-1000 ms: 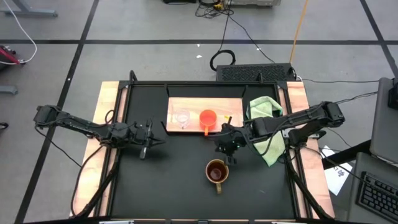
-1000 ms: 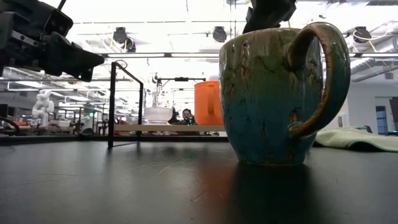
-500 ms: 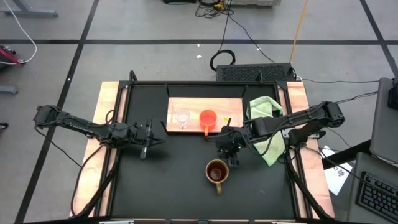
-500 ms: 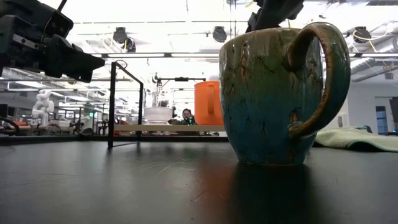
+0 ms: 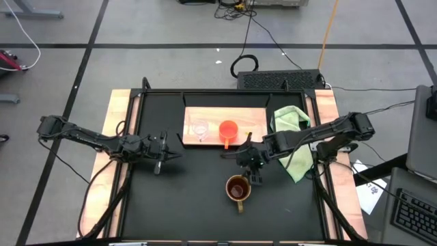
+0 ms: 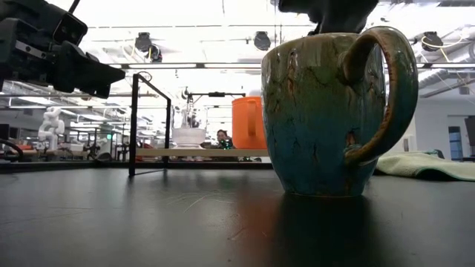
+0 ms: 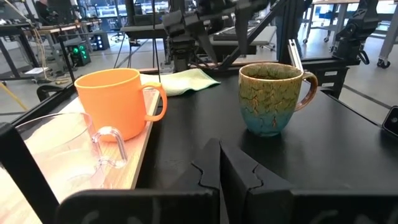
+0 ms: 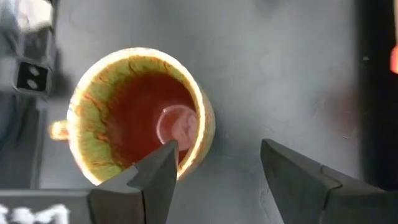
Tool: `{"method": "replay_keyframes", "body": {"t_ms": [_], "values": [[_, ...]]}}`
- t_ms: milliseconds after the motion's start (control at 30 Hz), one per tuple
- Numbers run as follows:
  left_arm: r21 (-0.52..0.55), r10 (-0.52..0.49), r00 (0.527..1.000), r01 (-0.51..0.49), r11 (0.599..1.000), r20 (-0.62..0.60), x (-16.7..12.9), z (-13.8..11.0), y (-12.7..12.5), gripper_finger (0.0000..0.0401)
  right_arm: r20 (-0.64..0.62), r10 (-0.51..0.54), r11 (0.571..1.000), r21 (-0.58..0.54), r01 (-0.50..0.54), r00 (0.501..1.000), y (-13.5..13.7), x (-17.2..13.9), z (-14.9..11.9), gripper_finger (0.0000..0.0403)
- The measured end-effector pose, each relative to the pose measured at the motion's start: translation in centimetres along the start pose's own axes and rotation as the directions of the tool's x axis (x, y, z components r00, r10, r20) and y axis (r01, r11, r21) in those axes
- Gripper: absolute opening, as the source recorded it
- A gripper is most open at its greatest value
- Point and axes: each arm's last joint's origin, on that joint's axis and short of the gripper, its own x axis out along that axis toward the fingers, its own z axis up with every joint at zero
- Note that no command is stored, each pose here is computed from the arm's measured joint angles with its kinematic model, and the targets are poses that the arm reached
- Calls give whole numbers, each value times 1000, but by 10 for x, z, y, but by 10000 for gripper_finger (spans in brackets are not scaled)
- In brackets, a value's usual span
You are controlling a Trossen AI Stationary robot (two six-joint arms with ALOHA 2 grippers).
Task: Stack small to large cups/mugs on shelf
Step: Put the green mug on the shelf
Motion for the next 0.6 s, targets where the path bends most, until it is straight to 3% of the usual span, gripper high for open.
{"method": "replay_keyframes", "body": {"t_ms": [300,600], "values": [[-1,0,1000,0,1000,-3,0,0,0,3,-40,10,998,-62,-13,999,-1,17,0,247],[-1,-1,1000,1,1000,-24,0,-2,0,3,-37,13,999,-39,-14,999,-2,29,3,261]]}}
